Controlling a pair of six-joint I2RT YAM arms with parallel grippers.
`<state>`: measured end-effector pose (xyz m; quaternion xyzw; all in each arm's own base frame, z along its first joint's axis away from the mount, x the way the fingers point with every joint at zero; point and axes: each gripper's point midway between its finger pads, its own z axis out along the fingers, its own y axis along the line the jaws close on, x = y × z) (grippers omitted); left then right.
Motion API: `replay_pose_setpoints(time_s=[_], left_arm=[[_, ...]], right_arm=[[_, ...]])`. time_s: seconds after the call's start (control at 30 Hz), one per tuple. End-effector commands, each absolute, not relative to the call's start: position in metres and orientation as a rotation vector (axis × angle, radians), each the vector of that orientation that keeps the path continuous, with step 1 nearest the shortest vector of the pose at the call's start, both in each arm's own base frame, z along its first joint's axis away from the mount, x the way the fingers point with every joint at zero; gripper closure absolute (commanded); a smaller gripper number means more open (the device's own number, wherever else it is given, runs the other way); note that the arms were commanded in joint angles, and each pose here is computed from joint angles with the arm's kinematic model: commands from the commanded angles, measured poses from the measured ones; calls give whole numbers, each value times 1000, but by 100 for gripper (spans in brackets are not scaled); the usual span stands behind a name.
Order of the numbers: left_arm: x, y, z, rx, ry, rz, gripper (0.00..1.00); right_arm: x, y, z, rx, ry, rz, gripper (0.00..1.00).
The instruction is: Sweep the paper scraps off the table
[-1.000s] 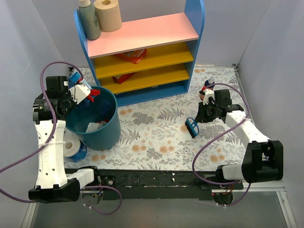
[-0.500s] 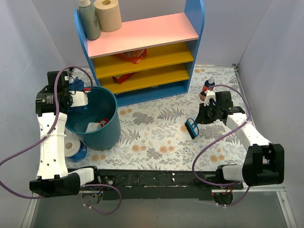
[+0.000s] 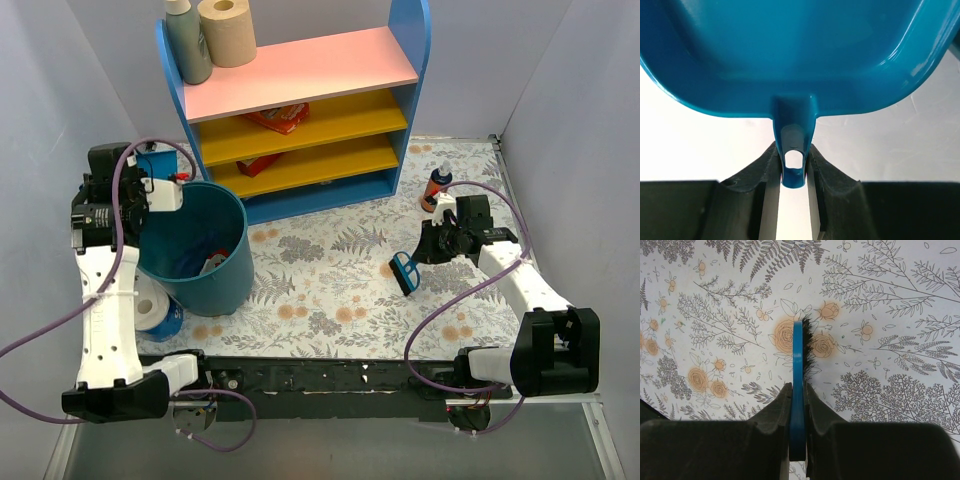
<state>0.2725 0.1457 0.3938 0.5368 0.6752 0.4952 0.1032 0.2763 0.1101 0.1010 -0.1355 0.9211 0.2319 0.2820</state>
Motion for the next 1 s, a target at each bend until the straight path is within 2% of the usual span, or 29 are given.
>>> replay_pose_setpoints(time_s=[0.0,0.17,0.27,0.43,0.53,0.8,0.97], left_arm=[[283,137,417,1420,1943,1384,100],[305,117,452,1226,1834,1245,100],[325,85,480,1077,1703,1048,100],[342,1,512,1012,1499,680,100],[352,-49,513,996,1465,553,100],[349,-197,472,1136,1447,188,100],[330,-258,424,1241,1504,-3,100]], right_arm=[[266,108,93,-344,2530,633,99],[273,108,102,-353,2514,623,99],[276,106,107,-355,2503,609,99],[280,104,117,-359,2483,597,99],[280,103,122,-360,2477,589,99],[287,92,150,-366,2425,539,99],[288,84,174,-382,2378,496,99]])
